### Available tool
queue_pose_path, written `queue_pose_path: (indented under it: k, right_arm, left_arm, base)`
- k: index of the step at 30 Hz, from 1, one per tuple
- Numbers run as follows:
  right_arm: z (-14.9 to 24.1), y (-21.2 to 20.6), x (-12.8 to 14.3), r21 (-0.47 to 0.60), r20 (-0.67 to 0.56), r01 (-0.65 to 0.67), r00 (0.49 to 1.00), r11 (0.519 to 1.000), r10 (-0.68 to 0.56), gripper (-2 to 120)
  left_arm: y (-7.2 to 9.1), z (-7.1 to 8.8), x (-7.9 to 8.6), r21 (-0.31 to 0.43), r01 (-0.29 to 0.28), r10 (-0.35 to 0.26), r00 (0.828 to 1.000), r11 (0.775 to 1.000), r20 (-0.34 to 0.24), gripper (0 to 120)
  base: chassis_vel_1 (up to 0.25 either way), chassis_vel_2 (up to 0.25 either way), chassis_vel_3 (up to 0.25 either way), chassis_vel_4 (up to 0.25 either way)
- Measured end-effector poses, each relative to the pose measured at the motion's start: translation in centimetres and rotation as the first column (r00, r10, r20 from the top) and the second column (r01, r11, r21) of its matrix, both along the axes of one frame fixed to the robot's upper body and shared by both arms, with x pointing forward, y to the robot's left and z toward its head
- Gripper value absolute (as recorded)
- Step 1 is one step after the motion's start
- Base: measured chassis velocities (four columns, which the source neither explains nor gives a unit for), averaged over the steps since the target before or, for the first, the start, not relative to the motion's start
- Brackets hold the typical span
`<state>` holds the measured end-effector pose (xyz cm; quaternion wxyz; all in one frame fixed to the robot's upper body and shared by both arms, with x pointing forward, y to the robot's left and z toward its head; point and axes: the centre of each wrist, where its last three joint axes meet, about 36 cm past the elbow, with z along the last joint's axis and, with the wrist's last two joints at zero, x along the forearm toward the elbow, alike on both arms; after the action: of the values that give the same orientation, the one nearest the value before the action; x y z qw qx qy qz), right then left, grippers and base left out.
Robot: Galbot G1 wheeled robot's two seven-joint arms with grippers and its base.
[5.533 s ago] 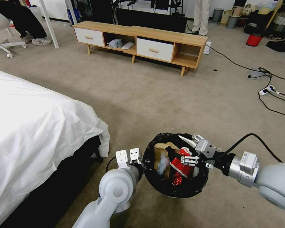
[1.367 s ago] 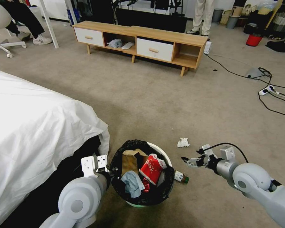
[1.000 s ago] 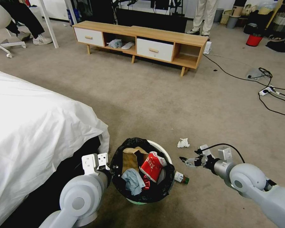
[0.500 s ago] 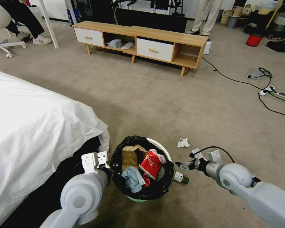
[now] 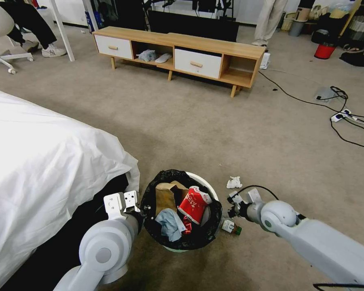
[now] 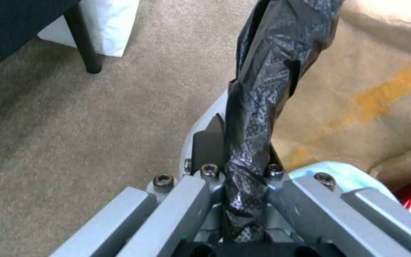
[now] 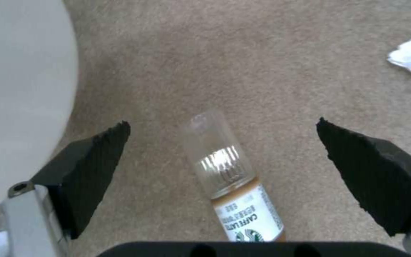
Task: Pick up the trash bin, then pick up the garbage from the floor and place it into the trash bin.
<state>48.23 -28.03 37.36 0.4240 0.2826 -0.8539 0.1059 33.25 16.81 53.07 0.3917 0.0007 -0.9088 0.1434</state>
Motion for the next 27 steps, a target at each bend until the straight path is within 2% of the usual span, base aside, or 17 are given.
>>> queue_pose_path:
  k: [5,10,27]
  right_arm:
    - [0.5,0.2,1.4,-0.03,-0.068,-0.049,0.997,0.998,0.047,100]
    - [-0.2,0.0,1.3,-0.065,-0.12,-0.07,0.991,0.995,0.062,100]
    - [-3.5,-1.0,1.6,-0.115,-0.171,-0.045,0.985,0.992,0.024,100]
  left_arm:
    - [-0.1,-0.1,0.1,-0.007,-0.007,0.007,1.0,1.0,0.005,1]
    - [-0.1,-0.1,0.1,-0.009,-0.01,0.01,1.0,1.0,0.009,1]
    - [-0.2,-0.1,0.1,-0.018,-0.009,0.009,1.0,1.0,0.014,1]
  base:
    - [0.0,0.0,0.0,0.0]
    - [0.0,0.0,0.0,0.0]
    - [0.0,0.0,0.0,0.0]
